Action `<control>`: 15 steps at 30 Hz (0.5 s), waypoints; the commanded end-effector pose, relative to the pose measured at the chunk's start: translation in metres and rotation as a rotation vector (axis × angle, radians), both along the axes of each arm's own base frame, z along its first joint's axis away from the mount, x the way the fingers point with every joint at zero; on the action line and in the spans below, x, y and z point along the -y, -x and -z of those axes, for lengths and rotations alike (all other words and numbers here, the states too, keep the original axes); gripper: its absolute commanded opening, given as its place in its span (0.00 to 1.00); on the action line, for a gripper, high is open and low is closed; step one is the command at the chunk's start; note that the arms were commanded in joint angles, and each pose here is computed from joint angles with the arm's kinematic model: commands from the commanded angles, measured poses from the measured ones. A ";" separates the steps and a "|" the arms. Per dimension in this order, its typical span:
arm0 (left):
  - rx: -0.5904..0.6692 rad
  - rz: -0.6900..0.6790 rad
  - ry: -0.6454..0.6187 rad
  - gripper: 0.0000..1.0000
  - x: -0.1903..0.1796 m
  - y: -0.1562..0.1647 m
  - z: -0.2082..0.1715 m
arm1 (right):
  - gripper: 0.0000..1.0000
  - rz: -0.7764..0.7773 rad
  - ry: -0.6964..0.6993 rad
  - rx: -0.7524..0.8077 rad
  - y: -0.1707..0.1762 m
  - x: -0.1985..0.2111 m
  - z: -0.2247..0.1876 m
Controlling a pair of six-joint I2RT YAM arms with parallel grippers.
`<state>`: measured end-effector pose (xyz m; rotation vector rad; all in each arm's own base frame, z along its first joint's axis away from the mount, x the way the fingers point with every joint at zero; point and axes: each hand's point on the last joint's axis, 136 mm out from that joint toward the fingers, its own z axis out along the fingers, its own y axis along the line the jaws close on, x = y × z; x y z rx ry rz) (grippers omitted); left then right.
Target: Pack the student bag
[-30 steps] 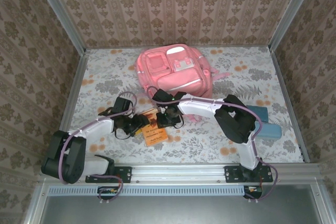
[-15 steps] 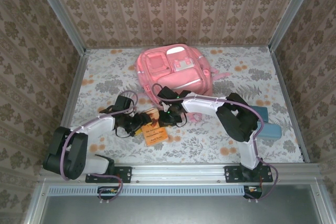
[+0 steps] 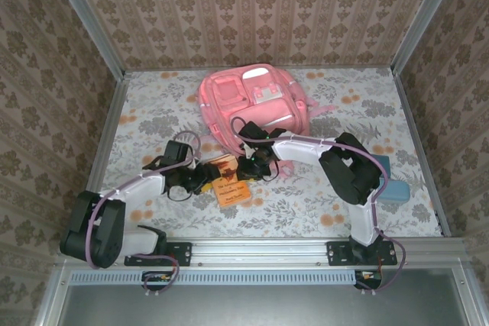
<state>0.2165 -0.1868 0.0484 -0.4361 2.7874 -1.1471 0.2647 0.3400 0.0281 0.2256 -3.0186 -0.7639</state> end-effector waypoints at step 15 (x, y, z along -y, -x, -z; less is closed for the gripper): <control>0.122 0.085 0.288 0.47 0.040 -0.017 -0.050 | 0.26 0.034 0.014 -0.052 0.011 0.011 0.020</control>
